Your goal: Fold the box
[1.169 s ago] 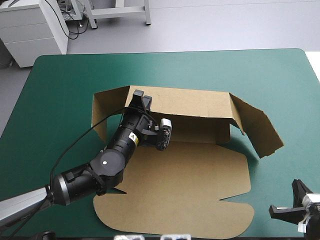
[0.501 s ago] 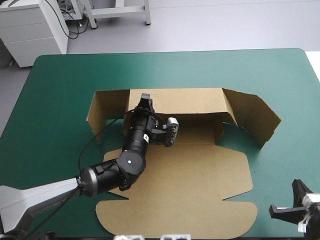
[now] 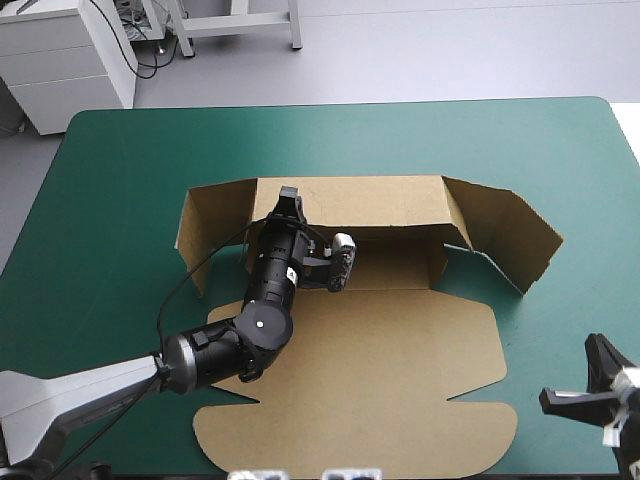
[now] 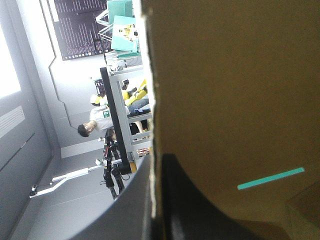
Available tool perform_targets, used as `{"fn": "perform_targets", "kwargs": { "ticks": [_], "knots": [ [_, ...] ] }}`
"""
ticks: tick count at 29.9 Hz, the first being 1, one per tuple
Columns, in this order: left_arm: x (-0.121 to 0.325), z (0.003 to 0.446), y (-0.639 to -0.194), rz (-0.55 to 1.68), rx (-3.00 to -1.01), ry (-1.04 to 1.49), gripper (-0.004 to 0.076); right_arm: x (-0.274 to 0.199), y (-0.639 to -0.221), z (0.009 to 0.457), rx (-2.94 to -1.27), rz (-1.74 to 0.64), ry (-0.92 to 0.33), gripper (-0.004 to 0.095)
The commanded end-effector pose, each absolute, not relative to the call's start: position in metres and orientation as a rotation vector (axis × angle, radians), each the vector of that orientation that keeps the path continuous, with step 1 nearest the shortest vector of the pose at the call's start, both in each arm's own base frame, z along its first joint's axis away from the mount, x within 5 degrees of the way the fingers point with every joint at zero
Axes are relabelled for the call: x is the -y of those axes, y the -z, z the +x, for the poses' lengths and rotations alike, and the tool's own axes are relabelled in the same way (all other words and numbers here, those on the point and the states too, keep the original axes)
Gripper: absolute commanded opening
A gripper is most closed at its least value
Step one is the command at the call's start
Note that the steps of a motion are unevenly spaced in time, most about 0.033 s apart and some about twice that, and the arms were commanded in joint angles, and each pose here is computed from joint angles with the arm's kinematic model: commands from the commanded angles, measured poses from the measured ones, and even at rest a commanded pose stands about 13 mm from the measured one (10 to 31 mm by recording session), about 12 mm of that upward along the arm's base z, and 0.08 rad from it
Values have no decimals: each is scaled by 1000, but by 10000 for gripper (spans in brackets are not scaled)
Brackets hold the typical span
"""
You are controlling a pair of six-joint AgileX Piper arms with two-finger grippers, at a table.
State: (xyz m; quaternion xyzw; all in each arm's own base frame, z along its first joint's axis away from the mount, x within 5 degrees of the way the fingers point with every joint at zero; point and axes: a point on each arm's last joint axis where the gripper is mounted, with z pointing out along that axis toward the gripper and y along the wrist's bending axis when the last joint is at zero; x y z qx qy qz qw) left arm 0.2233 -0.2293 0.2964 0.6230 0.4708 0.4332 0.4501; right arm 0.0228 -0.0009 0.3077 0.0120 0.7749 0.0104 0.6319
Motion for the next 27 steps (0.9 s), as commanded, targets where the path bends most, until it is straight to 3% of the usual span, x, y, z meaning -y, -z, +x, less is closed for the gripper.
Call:
{"fn": "perform_targets", "kwargs": {
  "ticks": [1,11,16,22,27],
  "knots": [
    [228,222,-326,1443,-1029,-1172,-8,0,-341,51,-1747,3,-6,-14],
    [228,222,-326,1444,-1027,-1170,-8,-7,-430,172,-1881,-63,-38,-14],
    [228,222,-326,1444,-1027,-1170,-8,-11,-450,249,-1957,-131,-33,-14],
    [228,222,-326,1444,-1027,-1170,-8,-17,-423,338,-2189,-183,-90,-14],
    [228,222,-326,1443,-1028,-1172,-8,-29,-394,373,-2330,-251,-261,-14]
  ]
}}
